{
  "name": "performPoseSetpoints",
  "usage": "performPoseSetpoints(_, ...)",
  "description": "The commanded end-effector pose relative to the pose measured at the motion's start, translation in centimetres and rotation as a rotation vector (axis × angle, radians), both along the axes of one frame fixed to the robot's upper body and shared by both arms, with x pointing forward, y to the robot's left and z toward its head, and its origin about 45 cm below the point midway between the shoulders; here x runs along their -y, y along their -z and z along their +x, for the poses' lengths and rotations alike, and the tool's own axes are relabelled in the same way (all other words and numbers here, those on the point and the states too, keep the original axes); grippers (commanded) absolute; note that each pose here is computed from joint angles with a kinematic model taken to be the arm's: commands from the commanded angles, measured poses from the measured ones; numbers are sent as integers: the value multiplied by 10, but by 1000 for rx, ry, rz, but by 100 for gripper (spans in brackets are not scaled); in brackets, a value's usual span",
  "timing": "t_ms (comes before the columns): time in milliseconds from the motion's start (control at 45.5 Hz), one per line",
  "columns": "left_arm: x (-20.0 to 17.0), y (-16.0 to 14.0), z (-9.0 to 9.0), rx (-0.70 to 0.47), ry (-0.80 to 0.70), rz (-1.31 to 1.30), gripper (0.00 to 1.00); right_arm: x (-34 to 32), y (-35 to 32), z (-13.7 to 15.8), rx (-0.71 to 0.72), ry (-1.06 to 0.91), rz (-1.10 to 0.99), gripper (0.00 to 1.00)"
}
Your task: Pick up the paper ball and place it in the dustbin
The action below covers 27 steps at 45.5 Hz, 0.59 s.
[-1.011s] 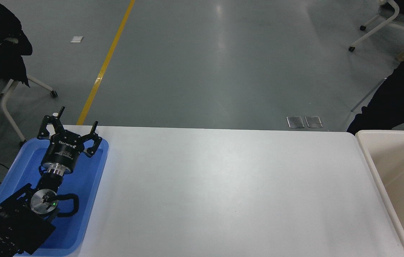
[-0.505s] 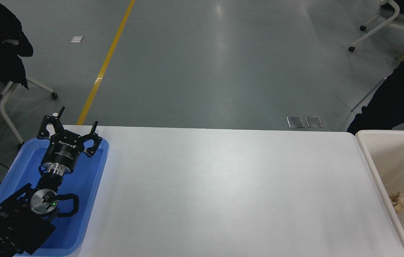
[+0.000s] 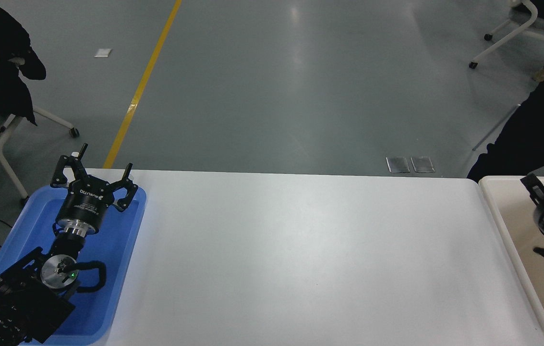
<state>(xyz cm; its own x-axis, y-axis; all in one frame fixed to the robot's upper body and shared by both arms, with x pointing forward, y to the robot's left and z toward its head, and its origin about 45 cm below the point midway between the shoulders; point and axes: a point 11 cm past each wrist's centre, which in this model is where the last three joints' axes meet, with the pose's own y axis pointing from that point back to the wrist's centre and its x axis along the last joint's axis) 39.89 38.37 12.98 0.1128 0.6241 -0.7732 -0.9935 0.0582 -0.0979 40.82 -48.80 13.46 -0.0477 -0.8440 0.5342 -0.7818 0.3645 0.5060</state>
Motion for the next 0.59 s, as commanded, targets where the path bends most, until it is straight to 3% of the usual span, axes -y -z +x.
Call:
performPoseSetpoints(0,0,0,0,-1,0,0,100,-57,-64,48,397,-55,333,100)
performPoseSetpoints(286,0,0,0,1,0,0,100,-90,-81,34,769,-33,651,100)
performPoseSetpoints(571,0,0,0,-1,0,0,100,-100,-53,9,887,47,831,100)
